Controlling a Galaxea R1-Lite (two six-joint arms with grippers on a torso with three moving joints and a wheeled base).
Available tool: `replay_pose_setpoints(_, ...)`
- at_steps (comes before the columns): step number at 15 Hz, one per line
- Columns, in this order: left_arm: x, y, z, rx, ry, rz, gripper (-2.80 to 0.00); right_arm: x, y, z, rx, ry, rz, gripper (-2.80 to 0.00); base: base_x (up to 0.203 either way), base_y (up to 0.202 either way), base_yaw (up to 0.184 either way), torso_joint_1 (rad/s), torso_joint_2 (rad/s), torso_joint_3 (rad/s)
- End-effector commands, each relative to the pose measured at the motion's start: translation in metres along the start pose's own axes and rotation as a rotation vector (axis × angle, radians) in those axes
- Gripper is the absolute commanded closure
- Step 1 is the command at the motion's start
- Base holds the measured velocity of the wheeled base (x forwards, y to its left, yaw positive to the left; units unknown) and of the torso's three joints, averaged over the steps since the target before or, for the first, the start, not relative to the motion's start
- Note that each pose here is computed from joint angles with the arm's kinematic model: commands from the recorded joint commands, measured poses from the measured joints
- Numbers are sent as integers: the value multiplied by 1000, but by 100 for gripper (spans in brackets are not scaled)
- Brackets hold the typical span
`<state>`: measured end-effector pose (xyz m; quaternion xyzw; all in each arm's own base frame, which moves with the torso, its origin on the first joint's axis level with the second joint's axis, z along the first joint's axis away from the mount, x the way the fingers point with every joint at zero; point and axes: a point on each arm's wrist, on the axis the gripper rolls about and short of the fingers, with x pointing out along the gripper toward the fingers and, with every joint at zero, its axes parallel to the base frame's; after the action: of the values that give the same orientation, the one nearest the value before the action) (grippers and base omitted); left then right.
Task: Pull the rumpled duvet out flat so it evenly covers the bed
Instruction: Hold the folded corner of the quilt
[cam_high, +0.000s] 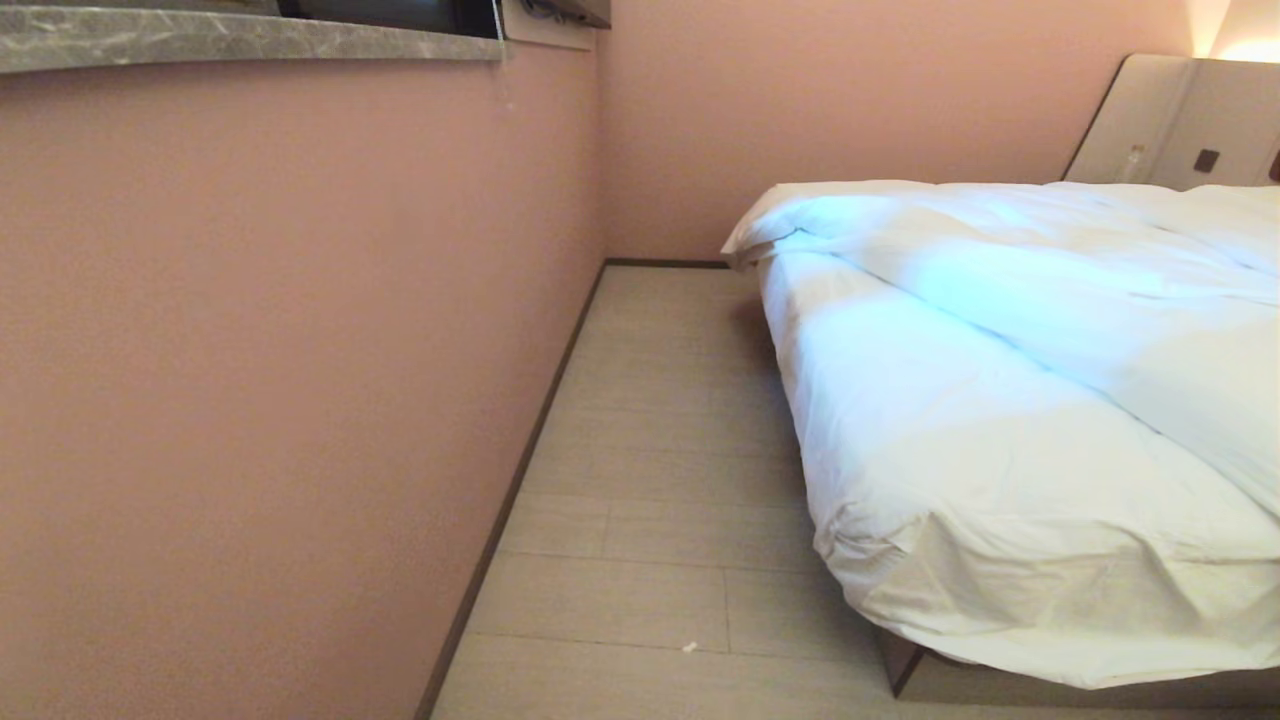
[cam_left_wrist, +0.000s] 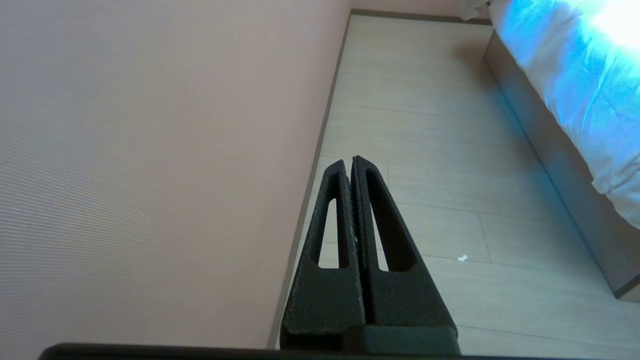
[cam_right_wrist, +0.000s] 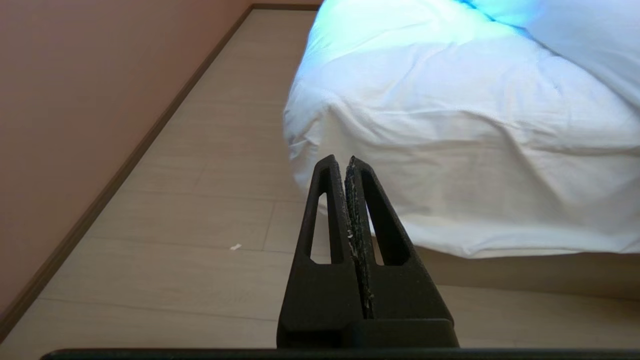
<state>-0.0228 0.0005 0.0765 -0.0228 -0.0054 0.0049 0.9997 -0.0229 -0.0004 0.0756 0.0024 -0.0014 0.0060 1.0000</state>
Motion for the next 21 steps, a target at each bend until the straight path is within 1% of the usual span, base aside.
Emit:
replay_pose_setpoints(1, 0, 0, 0, -1, 0, 1, 0, 0, 0, 0, 0, 1, 0, 0, 3, -124, 4, 3, 2, 2)
replay_pose_setpoints(21, 0, 0, 0, -2, 0, -1, 0, 0, 0, 0, 0, 1, 0, 0, 0, -193, 0, 3, 2, 2)
